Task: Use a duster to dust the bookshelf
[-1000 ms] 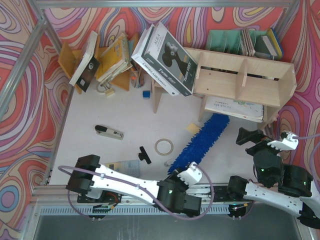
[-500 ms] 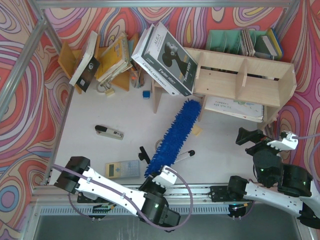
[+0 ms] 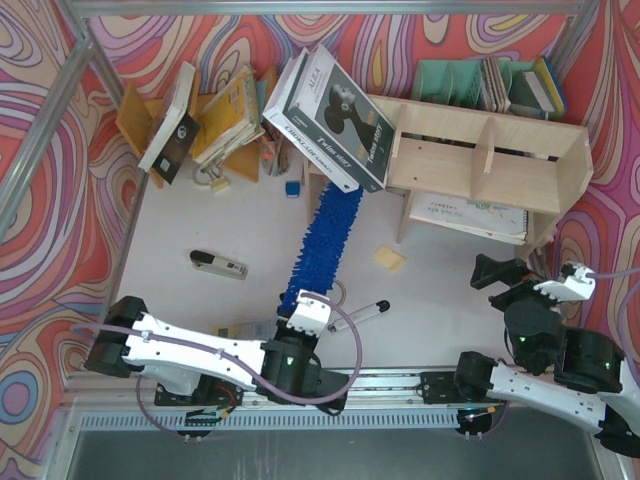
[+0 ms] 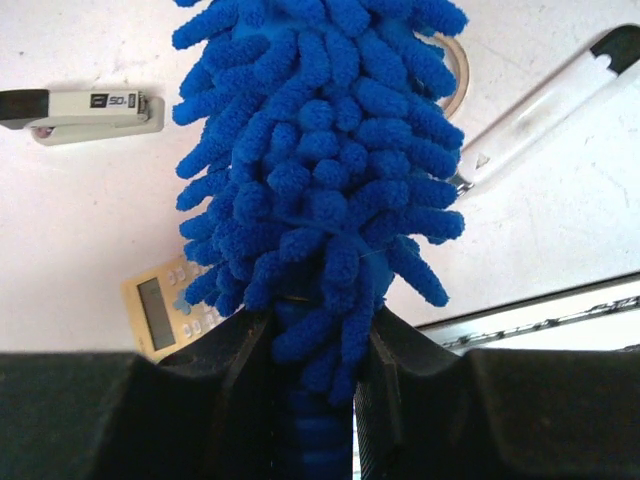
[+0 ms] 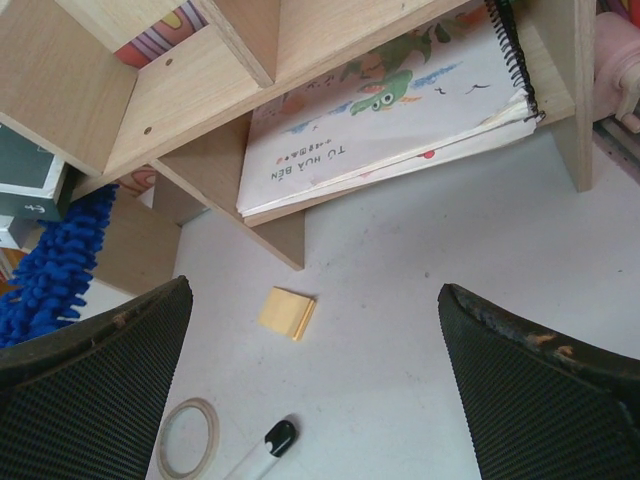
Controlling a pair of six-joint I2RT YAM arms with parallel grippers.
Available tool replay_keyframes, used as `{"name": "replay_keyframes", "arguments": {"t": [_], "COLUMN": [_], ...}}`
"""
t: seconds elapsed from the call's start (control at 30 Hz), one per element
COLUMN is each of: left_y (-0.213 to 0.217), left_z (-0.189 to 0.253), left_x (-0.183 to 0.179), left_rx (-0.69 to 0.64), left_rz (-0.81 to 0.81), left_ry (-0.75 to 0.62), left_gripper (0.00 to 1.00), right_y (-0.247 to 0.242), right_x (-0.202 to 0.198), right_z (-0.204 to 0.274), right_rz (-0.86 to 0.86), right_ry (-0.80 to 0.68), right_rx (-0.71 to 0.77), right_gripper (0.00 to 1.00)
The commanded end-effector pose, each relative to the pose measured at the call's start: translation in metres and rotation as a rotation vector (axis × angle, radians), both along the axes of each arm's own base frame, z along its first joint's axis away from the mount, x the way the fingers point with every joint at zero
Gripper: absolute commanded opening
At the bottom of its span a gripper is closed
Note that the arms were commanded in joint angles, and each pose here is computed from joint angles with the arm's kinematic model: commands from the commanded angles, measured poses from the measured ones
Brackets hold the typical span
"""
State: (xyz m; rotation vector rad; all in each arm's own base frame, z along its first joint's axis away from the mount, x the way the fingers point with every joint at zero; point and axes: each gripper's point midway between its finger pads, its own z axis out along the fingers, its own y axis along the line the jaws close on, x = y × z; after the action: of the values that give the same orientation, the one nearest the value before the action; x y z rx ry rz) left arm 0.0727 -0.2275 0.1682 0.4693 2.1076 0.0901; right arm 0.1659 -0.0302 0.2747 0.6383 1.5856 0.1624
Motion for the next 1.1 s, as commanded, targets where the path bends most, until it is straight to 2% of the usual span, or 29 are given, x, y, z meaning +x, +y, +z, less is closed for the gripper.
{"name": "replay_keyframes", "arguments": {"t": [0.0, 0.23, 0.6, 0.73, 1.07], "left_y": [-0.013, 0.003, 0.013, -0.009, -0.096], "left_z": [0.005, 0.015, 0.033, 0.03, 0.031], "left_x": [0.02, 0.047, 0.074, 0.072, 0.058], "left_rx": [-0.029, -0.102, -0.105, -0.125, -0.149], "left_rz": [-0.034, 0.043, 0.05, -0.004, -0.152], "left_ry": [-0.04, -0.082, -0.105, -0.085, -0.05], "left_gripper": [0.0, 0.0, 0.0, 0.0, 0.0], "right_y": [0.004, 0.016, 0.043, 0.047, 0.05], "right_x": [0.002, 0.008, 0.02, 0.022, 0.024], "right_z": [-0.002, -0.014, -0.037, -0.04, -0.045], "right_rz": [-0.004, 0.002, 0.075, 0.077, 0.084], "right_ry": [0.003, 0.021, 0.031, 0.032, 0.012], "right_rx": [0.019, -0.016, -0.051, -0.059, -0.063], "right_gripper": [0.99, 0.99, 0.99, 0.99, 0.99]}}
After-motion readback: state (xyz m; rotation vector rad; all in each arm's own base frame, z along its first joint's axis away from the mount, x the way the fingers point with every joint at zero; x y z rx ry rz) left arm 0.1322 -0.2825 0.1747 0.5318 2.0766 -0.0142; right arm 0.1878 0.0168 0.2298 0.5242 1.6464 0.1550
